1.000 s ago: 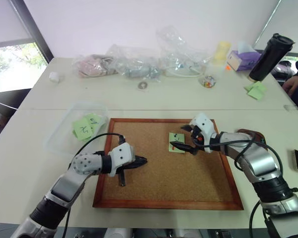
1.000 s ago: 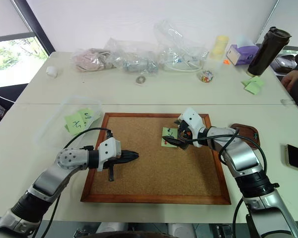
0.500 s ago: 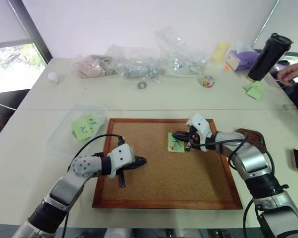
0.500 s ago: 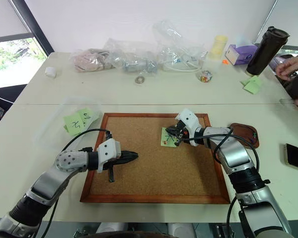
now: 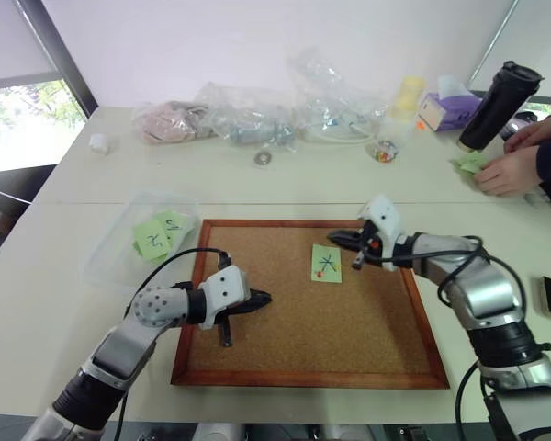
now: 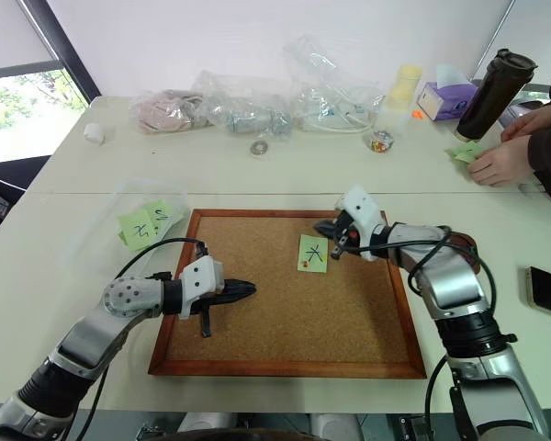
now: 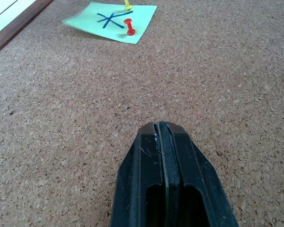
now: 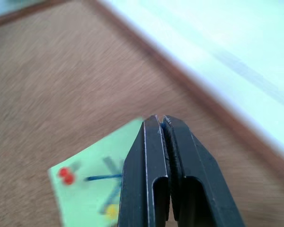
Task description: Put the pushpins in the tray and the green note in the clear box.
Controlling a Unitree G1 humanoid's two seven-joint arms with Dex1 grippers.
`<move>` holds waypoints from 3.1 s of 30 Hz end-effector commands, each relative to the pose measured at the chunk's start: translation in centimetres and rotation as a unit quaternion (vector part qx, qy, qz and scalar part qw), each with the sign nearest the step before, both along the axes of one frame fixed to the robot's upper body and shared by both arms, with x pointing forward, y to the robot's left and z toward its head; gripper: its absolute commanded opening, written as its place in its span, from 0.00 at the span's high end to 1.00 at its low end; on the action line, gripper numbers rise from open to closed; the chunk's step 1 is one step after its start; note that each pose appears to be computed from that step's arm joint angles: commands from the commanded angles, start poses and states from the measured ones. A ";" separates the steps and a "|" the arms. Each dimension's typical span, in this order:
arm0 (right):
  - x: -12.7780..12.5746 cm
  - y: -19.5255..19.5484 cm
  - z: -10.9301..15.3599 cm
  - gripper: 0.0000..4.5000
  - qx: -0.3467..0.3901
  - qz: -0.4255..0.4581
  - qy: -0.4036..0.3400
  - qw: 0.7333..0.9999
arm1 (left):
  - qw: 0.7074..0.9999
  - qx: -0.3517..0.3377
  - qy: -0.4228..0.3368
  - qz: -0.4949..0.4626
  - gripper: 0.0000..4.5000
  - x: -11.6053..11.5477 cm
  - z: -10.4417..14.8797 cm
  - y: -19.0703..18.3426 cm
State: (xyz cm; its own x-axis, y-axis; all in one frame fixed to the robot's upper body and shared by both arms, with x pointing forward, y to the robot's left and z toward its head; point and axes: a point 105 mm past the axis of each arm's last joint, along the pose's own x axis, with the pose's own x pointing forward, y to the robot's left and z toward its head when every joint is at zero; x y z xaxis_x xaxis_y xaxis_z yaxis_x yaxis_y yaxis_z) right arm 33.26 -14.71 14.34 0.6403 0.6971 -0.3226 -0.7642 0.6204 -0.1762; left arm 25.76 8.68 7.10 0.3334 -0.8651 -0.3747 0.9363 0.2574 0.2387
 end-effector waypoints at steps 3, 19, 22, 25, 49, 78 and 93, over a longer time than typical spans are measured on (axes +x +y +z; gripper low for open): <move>-1.2 0.0 3.7 0.99 0.015 0.002 -0.049 0.999 | 0.997 0.043 0.059 0.019 1.00 -0.4 -3.5 1.0; -3.0 -18.4 3.3 0.99 -0.045 -0.311 -0.047 0.948 | 0.997 0.041 0.062 0.005 1.00 -0.4 -3.4 0.1; -3.2 -19.5 1.7 0.99 -0.049 -0.328 -0.029 0.943 | 0.997 0.040 0.062 0.005 1.00 -0.4 -3.6 0.1; -3.7 -20.4 0.1 0.99 -0.055 -0.342 -0.010 0.938 | 0.997 0.040 0.064 0.007 1.00 -0.4 -3.9 0.3; -4.4 -16.0 1.4 0.01 0.029 -0.265 -0.002 0.964 | 0.997 0.042 0.057 0.007 1.00 -0.2 -4.2 0.5; -4.0 -0.8 -4.4 0.12 0.005 -0.029 0.041 0.999 | 0.998 0.040 0.054 0.017 1.00 -0.3 -3.9 0.4; -3.6 -1.7 -2.8 0.97 0.028 -0.055 0.018 0.998 | 0.998 0.040 0.054 0.019 1.00 -0.3 -3.5 0.4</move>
State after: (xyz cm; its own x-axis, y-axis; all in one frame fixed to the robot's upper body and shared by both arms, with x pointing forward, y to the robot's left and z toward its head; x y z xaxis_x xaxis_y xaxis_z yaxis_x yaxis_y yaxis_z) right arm 29.10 -15.98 8.78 0.6510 0.6506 -0.3910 -0.7234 0.6879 -0.0598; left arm 25.92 7.90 6.60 0.3283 -0.8708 -0.3660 0.9393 0.2601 0.2237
